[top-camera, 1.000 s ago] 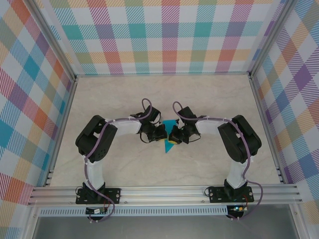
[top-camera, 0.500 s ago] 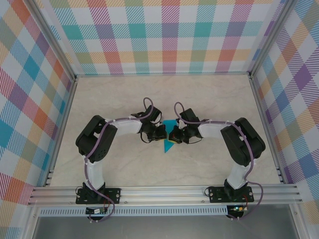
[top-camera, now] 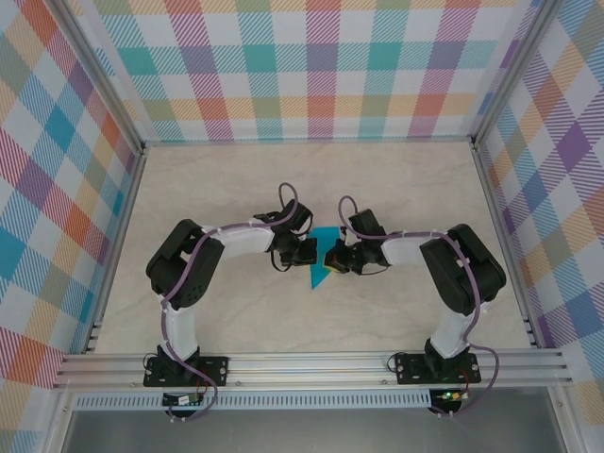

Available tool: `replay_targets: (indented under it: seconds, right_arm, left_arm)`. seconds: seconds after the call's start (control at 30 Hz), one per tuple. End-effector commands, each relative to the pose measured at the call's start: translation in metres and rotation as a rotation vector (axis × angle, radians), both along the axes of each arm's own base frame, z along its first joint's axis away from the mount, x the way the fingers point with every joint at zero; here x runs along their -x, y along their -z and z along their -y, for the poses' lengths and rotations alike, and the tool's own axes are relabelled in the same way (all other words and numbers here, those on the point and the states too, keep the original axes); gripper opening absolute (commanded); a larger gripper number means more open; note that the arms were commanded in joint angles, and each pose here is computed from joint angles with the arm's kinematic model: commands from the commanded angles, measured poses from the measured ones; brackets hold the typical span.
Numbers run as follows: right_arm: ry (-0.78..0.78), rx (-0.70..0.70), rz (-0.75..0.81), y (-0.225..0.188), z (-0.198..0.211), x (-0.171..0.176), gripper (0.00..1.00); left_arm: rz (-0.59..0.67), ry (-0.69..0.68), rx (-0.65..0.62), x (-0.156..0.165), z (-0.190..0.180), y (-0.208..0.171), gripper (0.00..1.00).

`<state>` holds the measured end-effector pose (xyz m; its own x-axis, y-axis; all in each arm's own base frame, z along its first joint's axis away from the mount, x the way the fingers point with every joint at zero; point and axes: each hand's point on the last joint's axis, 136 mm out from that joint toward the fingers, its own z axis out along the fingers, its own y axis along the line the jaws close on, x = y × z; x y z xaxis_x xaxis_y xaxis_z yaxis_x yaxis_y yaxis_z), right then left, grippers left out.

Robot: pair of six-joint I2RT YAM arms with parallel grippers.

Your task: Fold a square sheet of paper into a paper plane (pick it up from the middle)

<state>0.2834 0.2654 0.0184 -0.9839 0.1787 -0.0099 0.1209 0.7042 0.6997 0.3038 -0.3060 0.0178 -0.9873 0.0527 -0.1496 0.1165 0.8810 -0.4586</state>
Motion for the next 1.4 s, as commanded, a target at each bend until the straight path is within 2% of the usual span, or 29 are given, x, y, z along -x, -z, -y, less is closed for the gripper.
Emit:
replay_targets:
  seconds: [0.0,0.37,0.63,0.8,1.1,1.37]
  right_arm:
    - [0.048,0.004,0.036,-0.014,0.006,-0.013,0.0]
    - [0.09,0.124,-0.013,0.022,0.036,-0.013,0.0]
    - [0.162,0.153,0.028,0.013,0.06,-0.038,0.0]
    - [0.164,0.143,0.121,-0.026,0.058,-0.048,0.0]
    - [0.092,-0.057,0.047,-0.043,0.007,0.015,0.0]
    - [0.058,-0.094,-0.027,-0.028,-0.027,0.04,0.0]
  left_arm:
    - [-0.118,-0.009,-0.286,0.032,-0.057,0.055,0.0]
    - [-0.119,-0.018,-0.305,0.034,-0.062,0.058,0.0]
    - [-0.121,-0.021,-0.313,0.036,-0.065,0.06,0.0]
    - [-0.125,-0.021,-0.295,0.036,-0.061,0.06,0.0]
    - [-0.13,-0.037,-0.27,0.034,-0.057,0.061,0.0]
    - [-0.135,-0.055,-0.266,0.033,-0.055,0.063,0.0]
